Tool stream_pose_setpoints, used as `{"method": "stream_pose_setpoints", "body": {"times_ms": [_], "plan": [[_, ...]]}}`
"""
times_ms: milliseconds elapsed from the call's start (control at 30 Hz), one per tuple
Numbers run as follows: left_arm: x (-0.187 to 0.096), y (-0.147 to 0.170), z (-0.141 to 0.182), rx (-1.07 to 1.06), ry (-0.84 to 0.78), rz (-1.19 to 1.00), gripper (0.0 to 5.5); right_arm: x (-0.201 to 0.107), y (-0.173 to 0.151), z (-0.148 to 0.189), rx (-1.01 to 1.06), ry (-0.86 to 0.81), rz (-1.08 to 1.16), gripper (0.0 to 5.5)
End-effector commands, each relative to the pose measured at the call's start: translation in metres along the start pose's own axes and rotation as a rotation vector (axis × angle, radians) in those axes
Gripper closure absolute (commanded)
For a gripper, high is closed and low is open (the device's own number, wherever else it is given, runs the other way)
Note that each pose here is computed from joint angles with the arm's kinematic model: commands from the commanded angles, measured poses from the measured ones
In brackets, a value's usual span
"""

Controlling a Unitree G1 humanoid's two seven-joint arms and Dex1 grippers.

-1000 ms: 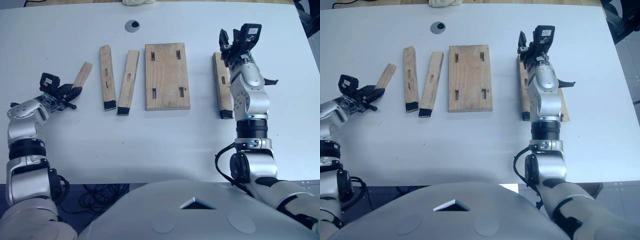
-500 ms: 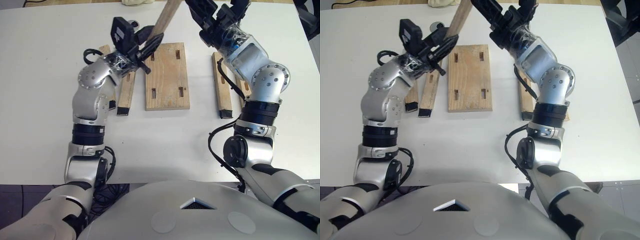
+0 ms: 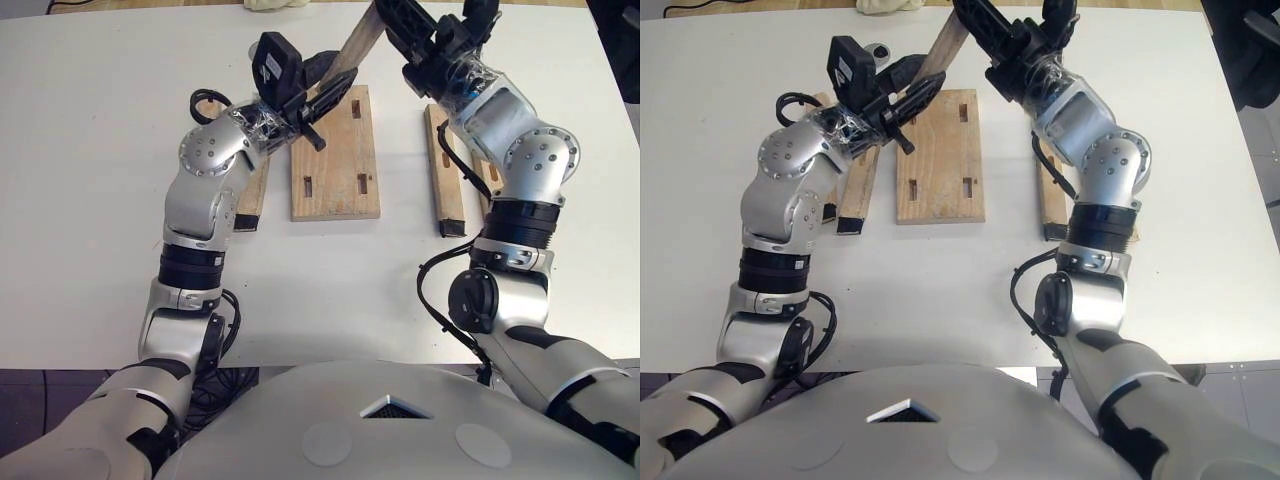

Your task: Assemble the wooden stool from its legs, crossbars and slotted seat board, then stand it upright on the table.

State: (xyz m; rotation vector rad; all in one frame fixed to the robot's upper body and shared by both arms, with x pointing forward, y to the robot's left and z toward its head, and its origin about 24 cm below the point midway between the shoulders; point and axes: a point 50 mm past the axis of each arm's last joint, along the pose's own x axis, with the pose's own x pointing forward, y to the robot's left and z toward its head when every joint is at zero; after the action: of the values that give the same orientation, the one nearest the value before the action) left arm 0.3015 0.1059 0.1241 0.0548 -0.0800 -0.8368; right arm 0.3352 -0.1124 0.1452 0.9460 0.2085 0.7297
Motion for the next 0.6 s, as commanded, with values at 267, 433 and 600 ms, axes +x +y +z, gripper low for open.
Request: {"method": "stream_pose_setpoints", "body": {"times_ms": [267, 433, 600], "plan": [[-0.005, 0.007, -0.009, 0.052, 0.03, 0.024, 4.28, 0.001, -0.002, 0.012, -0.049, 0.011, -0.036, 4.82], [-0.003, 0.006, -0.013, 0.028, 0.042, 0.022, 3.5, 0.003, -0.005, 0.012, -0.094, -0.015, -0.088, 5.12], [0.001, 0.006, -0.017, 0.05, 0.046, 0.072, 2.7, -0.033, -0.046, 0.067, -0.498, -0.27, -0.514, 5.12]]}}
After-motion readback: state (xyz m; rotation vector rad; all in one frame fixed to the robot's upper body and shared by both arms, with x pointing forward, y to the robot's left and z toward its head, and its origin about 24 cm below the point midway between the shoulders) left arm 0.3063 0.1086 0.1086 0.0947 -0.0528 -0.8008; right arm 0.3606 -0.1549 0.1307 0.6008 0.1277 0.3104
